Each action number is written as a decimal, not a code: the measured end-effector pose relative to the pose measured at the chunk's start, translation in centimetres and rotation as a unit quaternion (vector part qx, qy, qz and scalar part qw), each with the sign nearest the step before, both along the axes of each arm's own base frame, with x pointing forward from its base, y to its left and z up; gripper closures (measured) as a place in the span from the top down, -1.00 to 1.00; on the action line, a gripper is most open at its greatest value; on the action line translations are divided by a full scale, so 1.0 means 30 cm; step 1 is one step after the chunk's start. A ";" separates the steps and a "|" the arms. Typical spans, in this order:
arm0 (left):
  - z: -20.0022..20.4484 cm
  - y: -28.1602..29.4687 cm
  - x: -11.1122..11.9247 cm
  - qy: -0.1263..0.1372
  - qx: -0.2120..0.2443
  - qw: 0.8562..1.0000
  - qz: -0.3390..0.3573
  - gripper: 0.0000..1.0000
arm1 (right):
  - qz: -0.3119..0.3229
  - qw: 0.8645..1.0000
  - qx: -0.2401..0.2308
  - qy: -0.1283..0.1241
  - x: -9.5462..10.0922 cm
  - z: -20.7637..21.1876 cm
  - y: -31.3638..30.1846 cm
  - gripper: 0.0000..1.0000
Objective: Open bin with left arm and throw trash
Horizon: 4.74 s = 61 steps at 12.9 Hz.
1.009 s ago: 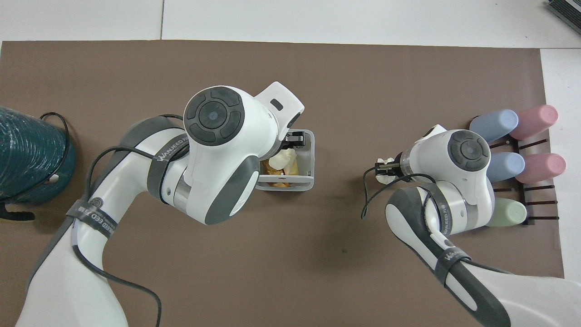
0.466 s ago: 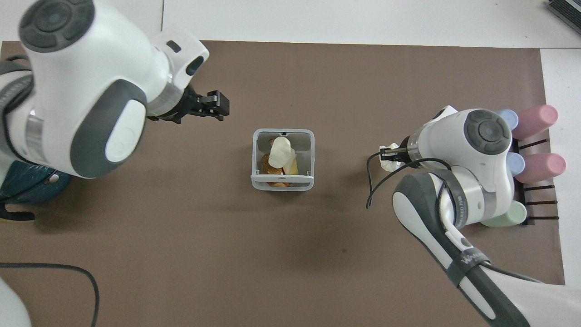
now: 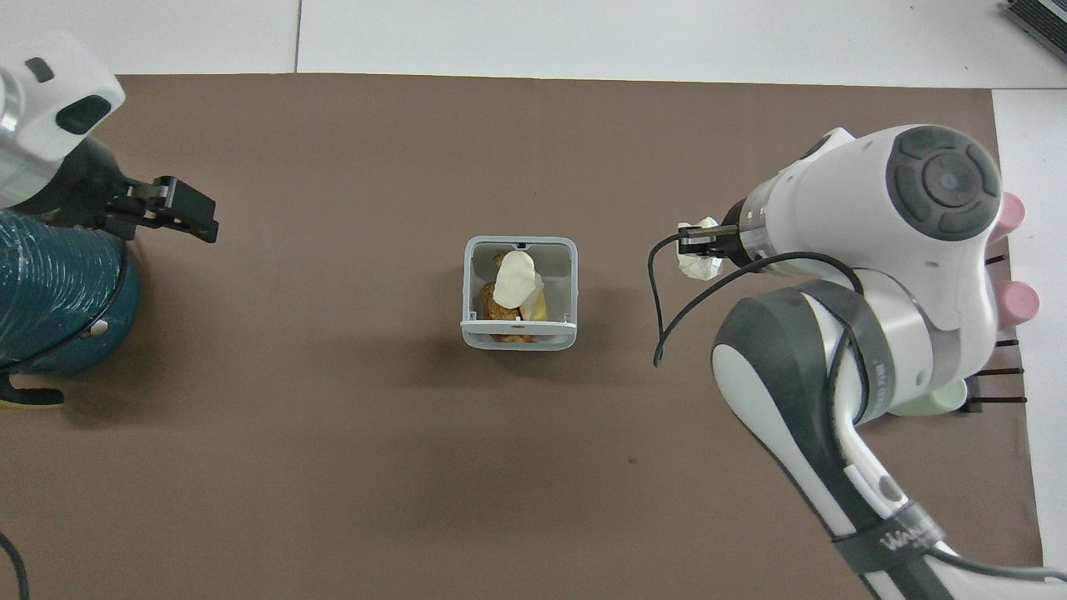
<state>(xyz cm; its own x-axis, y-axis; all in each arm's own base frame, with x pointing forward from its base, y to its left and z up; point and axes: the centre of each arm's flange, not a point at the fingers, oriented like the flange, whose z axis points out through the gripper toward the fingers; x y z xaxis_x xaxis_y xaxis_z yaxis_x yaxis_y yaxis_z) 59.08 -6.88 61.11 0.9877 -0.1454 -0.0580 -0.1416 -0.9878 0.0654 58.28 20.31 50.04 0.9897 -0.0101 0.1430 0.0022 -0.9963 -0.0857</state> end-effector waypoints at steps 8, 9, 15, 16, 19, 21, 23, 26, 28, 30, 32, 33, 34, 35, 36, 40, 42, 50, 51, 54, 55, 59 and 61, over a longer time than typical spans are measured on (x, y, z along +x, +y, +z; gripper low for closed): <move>0.079 0.051 -0.083 0.003 0.018 1.000 -0.024 0.85 | -0.039 0.996 0.075 0.023 -0.059 -0.137 0.479 -0.96; 0.068 0.044 -0.084 0.006 0.018 0.999 -0.026 0.85 | -0.036 0.996 0.077 0.025 -0.057 -0.174 0.506 -0.96; 0.033 0.043 -0.099 0.008 0.020 0.999 -0.027 0.90 | -0.031 0.996 0.080 0.028 -0.062 -0.223 0.550 -0.96; 0.034 0.047 -0.101 0.007 0.023 0.999 -0.027 0.94 | -0.031 0.996 0.079 0.029 -0.061 -0.231 0.551 -0.96; 0.039 0.050 -0.096 -0.003 0.027 0.999 -0.026 1.00 | -0.030 0.996 0.078 0.033 -0.057 -0.273 0.563 -0.63; 0.046 0.049 -0.084 -0.018 0.026 0.999 -0.026 1.00 | -0.027 0.996 0.078 0.033 -0.062 -0.282 0.577 -0.12; 0.050 0.048 -0.077 -0.027 0.026 0.999 -0.025 1.00 | -0.028 0.996 0.081 0.029 -0.055 -0.264 0.577 0.37; 0.053 0.049 -0.075 -0.031 0.026 0.999 -0.025 1.00 | -0.035 0.995 0.089 0.013 -0.030 -0.189 0.543 0.99; 0.054 0.049 -0.073 -0.033 0.026 0.999 -0.025 1.00 | -0.046 0.996 0.082 -0.006 -0.007 -0.090 0.461 1.00; 0.055 0.050 -0.071 -0.035 0.026 0.999 -0.025 1.00 | -0.060 0.996 0.061 -0.031 0.026 0.005 0.334 1.00; 0.057 0.051 -0.069 -0.039 0.027 0.999 -0.024 1.00 | -0.064 0.996 0.043 -0.052 0.067 0.096 0.160 1.00; 0.059 0.053 -0.069 -0.040 0.027 0.999 -0.024 1.00 | -0.060 0.996 0.034 -0.056 0.083 0.133 0.064 1.00; 0.061 0.053 -0.069 -0.041 0.027 0.999 -0.023 1.00 | -0.056 0.996 0.026 -0.057 0.093 0.164 -0.025 1.00; 0.064 0.055 -0.070 -0.042 0.027 0.998 -0.023 1.00 | -0.052 0.997 0.017 -0.056 0.097 0.192 -0.110 1.00; 0.068 0.056 -0.071 -0.043 0.027 0.998 -0.023 1.00 | -0.050 0.997 0.009 -0.053 0.094 0.220 -0.182 1.00; 0.071 0.057 -0.073 -0.045 0.027 0.998 -0.023 1.00 | -0.063 0.997 -0.017 -0.028 0.020 0.339 -0.380 1.00; 0.072 0.052 -0.074 -0.045 0.027 0.998 -0.024 1.00 | -0.069 0.997 -0.029 -0.013 -0.027 0.395 -0.504 1.00; 0.072 0.049 -0.074 -0.045 0.027 0.998 -0.025 1.00 | -0.051 0.996 -0.040 0.056 -0.179 0.480 -0.756 1.00; 0.072 0.049 -0.074 -0.045 0.027 0.998 -0.025 1.00 | -0.051 0.996 -0.040 0.056 -0.179 0.479 -0.756 1.00; 0.072 0.049 -0.074 -0.045 0.027 0.998 -0.025 1.00 | -0.047 0.996 -0.041 0.060 -0.181 0.477 -0.741 1.00; 0.072 0.049 -0.074 -0.045 0.027 0.998 -0.025 1.00 | -0.042 0.996 -0.042 0.062 -0.182 0.475 -0.724 1.00; 0.072 0.044 -0.074 -0.045 0.026 0.998 -0.026 1.00 | -0.032 0.996 -0.043 0.073 -0.190 0.469 -0.689 1.00; 0.072 0.044 -0.074 -0.045 0.026 0.998 -0.026 1.00 | -0.033 0.996 -0.043 0.075 -0.190 0.465 -0.693 1.00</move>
